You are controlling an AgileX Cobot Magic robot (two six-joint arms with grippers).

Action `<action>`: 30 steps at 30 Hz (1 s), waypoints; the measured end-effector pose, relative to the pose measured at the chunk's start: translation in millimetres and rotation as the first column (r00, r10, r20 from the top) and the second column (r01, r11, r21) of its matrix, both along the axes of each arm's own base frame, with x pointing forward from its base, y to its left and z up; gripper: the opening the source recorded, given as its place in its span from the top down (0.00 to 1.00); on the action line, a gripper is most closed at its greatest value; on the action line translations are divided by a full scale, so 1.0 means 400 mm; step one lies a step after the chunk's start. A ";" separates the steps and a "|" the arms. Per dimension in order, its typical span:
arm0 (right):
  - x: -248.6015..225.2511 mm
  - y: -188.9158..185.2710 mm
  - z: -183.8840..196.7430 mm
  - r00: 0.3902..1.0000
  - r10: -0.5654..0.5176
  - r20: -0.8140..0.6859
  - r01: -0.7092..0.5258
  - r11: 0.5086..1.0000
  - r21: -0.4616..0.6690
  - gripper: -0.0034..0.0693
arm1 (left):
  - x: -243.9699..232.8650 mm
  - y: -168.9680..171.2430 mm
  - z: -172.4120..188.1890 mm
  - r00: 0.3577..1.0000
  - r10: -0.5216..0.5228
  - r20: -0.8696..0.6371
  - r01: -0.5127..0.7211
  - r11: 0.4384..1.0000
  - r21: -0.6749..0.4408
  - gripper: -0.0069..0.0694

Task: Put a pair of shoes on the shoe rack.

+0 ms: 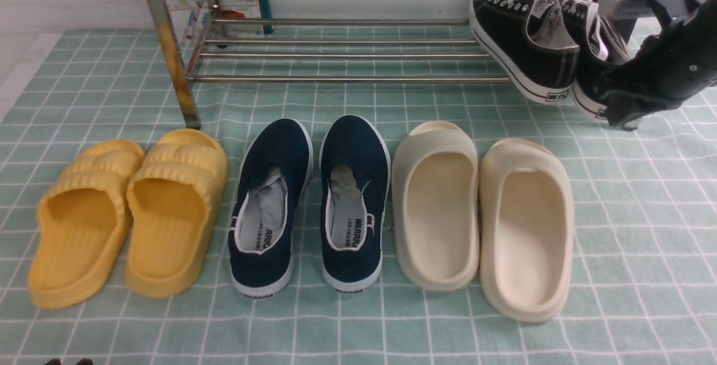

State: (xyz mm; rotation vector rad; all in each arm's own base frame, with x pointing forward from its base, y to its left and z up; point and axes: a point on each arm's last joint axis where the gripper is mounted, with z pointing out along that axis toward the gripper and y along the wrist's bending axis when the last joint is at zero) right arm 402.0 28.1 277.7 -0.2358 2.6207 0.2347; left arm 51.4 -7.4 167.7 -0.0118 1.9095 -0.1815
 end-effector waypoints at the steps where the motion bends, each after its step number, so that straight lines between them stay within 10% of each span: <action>1: 0.005 0.000 -0.008 1.000 0.012 0.026 -0.012 1.000 -0.016 0.95 | 0.000 0.000 0.000 1.000 0.000 0.000 0.000 1.000 0.000 0.60; 8: 0.065 -0.026 -0.046 0.980 0.052 0.191 -0.016 0.982 -0.188 0.95 | 0.000 0.000 0.000 1.000 0.000 0.000 0.000 1.000 0.000 0.60; 19: 0.078 -0.031 -0.039 0.963 -0.034 0.267 0.079 0.984 -0.161 0.94 | 0.000 0.000 0.000 1.000 0.000 0.000 0.000 1.000 0.000 0.60; 30: -0.129 -0.018 0.254 0.932 0.033 0.361 0.032 0.985 -0.171 0.93 | 0.000 0.000 0.000 1.000 0.000 0.000 0.000 1.000 0.000 0.60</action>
